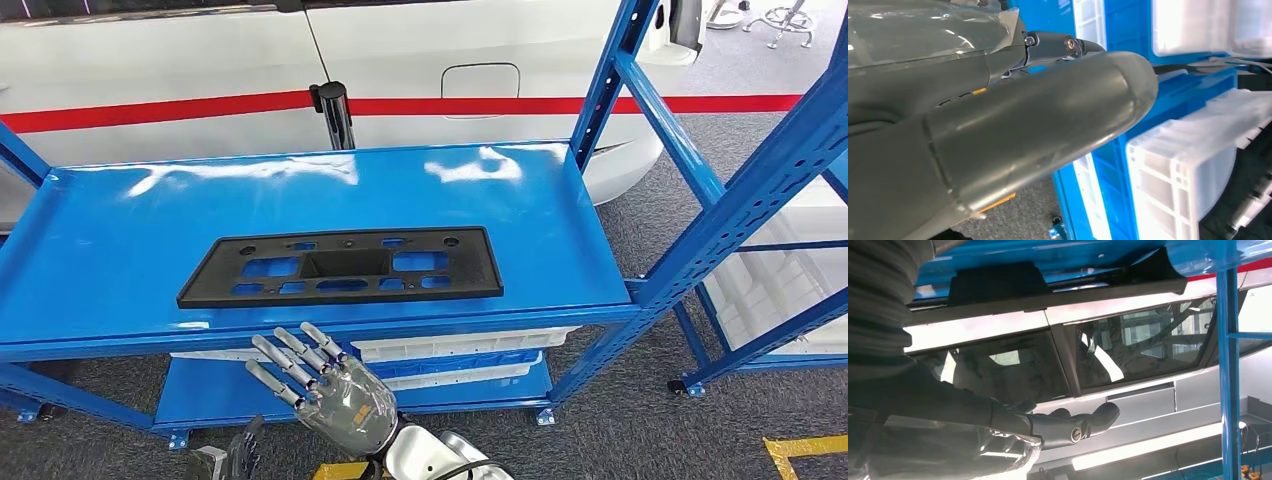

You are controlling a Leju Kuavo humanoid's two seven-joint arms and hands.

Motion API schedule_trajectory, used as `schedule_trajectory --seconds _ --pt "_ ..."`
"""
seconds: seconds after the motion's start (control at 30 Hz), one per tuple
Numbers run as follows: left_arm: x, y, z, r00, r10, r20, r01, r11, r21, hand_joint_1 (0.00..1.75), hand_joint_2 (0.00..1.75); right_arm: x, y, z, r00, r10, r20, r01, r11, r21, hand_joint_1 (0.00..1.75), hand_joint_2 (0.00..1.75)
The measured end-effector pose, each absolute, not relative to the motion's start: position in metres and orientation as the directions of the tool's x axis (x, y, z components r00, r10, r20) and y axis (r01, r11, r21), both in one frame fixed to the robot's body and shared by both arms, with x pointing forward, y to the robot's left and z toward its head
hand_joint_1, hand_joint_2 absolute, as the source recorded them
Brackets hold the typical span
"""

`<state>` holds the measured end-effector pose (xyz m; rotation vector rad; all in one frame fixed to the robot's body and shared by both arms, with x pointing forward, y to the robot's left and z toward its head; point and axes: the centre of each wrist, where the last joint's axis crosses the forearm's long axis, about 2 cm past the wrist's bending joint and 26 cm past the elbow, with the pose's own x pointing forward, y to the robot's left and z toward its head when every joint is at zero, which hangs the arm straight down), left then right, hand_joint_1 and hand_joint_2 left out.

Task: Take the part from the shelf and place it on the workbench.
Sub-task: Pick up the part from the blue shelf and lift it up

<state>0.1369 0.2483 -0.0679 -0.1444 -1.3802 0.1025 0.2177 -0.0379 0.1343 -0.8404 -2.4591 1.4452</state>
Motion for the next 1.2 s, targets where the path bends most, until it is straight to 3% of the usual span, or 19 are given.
schedule_trajectory --seconds 0.97,1.2 --pt "0.135 0.245 -0.069 0.196 0.158 0.968 0.038 0.985 -0.169 0.00 0.00 0.223 -0.044 0.134 -0.785 0.615 -0.066 0.383 0.399 -0.833 0.00 1.75" --pt "0.138 0.241 -0.069 0.201 0.163 0.966 0.057 0.982 -0.178 0.00 0.00 0.230 -0.045 0.137 -0.692 0.722 -0.021 0.416 0.375 -0.828 0.00 1.75"
